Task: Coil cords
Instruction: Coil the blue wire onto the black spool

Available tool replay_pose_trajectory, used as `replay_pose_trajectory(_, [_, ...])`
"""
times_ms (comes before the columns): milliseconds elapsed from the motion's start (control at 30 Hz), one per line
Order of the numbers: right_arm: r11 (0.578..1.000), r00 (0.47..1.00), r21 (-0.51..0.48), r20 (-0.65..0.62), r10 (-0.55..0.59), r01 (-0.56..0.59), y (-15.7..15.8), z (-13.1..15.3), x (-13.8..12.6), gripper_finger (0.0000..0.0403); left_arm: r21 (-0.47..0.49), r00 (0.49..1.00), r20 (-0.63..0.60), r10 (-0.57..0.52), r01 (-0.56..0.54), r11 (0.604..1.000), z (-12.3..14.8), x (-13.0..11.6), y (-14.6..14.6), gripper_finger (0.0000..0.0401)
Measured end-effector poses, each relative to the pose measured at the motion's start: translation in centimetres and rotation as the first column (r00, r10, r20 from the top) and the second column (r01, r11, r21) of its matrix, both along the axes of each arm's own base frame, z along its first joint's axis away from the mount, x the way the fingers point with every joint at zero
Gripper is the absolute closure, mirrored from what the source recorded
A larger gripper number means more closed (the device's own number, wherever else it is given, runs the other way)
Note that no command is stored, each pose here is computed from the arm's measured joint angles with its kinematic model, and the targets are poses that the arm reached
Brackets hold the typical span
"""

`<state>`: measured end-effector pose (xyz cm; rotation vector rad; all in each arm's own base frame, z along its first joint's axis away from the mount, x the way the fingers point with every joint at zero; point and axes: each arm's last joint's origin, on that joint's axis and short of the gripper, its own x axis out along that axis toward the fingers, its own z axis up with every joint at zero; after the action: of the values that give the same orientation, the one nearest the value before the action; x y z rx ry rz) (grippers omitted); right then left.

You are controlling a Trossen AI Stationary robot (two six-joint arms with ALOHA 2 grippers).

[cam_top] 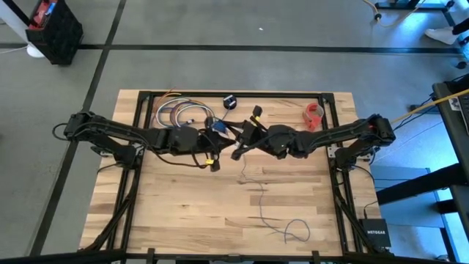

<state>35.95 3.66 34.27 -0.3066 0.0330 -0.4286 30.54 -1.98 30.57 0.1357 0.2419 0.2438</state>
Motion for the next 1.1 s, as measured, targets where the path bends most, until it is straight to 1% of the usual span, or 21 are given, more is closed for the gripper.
replay_pose_trajectory(167, [1.000, 0.999, 0.001, 0.016, 0.028, -0.028, 0.3, 0.9, -0.8, 0.0398, 0.006, 0.996, -0.087, 0.002, -0.001, 1.000, -0.9, -0.1, 0.1, 0.0400])
replay_pose_trajectory(300, [0.999, 0.999, -0.017, -0.003, 0.034, -0.034, 1.1, 1.7, -1.9, 0.0398, 0.010, 0.994, -0.110, 0.007, -0.006, 1.000, -0.9, -0.3, 0.3, 0.0400])
replay_pose_trajectory(533, [0.999, 0.998, -0.030, -0.063, 0.008, -0.010, 2.6, 2.6, -3.9, 0.0398, 0.039, 0.992, -0.128, 0.016, -0.011, 0.999, -0.9, -0.4, 0.3, 0.0400])
replay_pose_trajectory(700, [0.999, 0.992, -0.039, -0.126, 0.012, -0.017, 3.8, 2.5, -5.1, 0.0398, 0.084, 0.990, -0.140, 0.032, -0.020, 0.996, -0.7, -0.8, 0.4, 0.0400])
replay_pose_trajectory(933, [0.999, 0.971, 0.001, -0.237, 0.038, -0.039, 5.2, 1.3, -6.0, 0.0398, 0.197, 0.987, -0.154, 0.054, -0.023, 0.980, 0.1, -1.8, 0.6, 0.0400])
replay_pose_trajectory(1100, [0.999, 0.949, 0.035, -0.316, 0.011, 0.000, 5.1, 0.4, -6.5, 0.0398, 0.227, 0.991, -0.119, 0.057, -0.028, 0.973, 1.4, -2.8, 0.7, 0.0400])
